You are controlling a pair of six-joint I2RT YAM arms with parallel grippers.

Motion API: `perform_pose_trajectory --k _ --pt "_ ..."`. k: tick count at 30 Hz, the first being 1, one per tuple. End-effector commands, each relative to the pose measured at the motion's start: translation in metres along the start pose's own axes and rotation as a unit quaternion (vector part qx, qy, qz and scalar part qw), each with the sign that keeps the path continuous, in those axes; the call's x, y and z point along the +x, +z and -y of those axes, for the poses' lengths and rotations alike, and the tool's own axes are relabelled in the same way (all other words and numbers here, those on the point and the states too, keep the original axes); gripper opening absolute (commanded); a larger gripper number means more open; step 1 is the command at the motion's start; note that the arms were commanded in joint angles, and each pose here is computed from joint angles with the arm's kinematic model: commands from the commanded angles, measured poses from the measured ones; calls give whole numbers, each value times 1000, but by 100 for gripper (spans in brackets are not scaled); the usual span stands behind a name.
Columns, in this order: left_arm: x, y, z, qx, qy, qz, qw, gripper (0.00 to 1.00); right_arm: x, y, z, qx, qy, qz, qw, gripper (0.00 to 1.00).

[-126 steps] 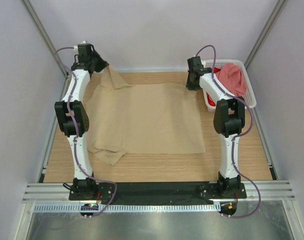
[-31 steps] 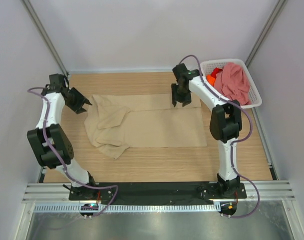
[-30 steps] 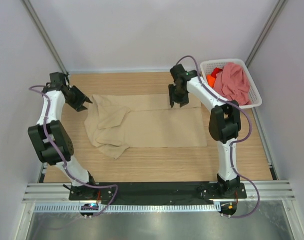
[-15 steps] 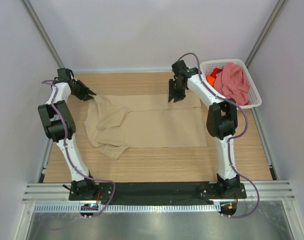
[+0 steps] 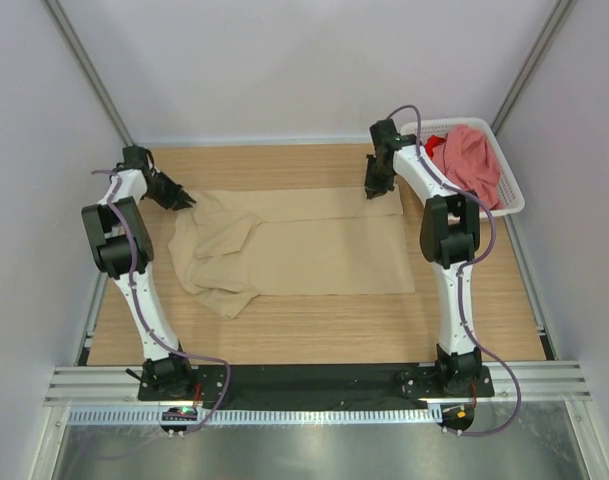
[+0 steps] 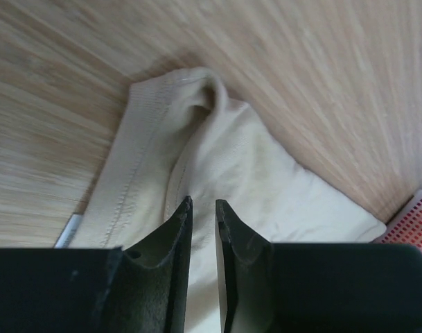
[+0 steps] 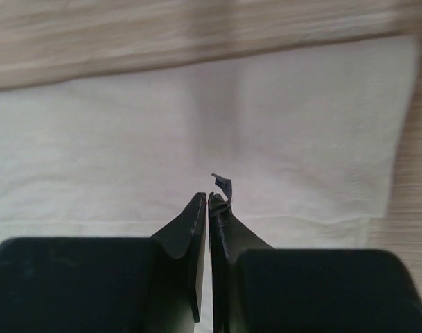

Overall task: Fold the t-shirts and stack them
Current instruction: Fold the tshirt

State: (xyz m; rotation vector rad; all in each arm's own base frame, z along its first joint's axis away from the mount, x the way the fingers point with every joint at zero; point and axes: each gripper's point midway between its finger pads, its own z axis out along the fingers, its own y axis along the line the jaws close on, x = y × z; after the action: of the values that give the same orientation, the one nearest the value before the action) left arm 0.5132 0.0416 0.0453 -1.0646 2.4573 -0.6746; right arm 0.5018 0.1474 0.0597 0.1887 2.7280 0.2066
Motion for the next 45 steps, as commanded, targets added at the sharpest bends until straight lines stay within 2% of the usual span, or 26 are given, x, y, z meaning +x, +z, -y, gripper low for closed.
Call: perform_pose_trajectory --k 1,11,15,17,20,25,27,28,29,31,34,35,36,39,45 --pt "9 2 -24 -44 7 -16 999 19 -32 0 19 46 -20 50 998 13" --pt "-17 10 -53 -93 18 -17 995 18 -32 35 53 112 -45 41 992 21" --pt "-26 7 -42 -78 28 -17 996 21 -39 36 52 107 -46 42 992 23" --pt "-32 -1 -31 -66 32 -8 997 25 -43 33 45 92 -43 45 994 25" --pt "-36 -23 -12 -47 39 7 998 34 -60 9 26 68 -36 69 995 29" --pt "-41 -94 26 -29 69 76 994 45 -73 -53 -12 26 -34 110 993 38" --pt "-26 -108 30 -37 81 81 993 47 -66 -68 -31 6 -36 110 993 46" --pt "-25 -133 40 -36 101 109 988 47 -64 -82 -39 -4 -39 115 993 48" --pt "-7 -130 37 -50 110 99 988 47 -59 -86 -45 -10 -39 110 993 53" --pt "11 -151 45 -49 136 114 983 47 -41 -94 -65 -37 -47 91 994 56" --pt "62 -143 43 -68 174 83 979 45 -15 -108 -93 -85 -52 73 992 59" --pt "73 -153 47 -67 191 91 975 45 -1 -103 -95 -85 -53 58 993 59" --pt "103 -141 45 -75 214 64 972 43 -3 -114 -101 -97 -48 72 992 59" --pt "152 -130 43 -97 276 45 955 41 16 -121 -112 -125 -42 58 990 60" --pt "181 -92 20 -156 321 8 934 40 48 -123 -113 -133 -48 36 989 60"
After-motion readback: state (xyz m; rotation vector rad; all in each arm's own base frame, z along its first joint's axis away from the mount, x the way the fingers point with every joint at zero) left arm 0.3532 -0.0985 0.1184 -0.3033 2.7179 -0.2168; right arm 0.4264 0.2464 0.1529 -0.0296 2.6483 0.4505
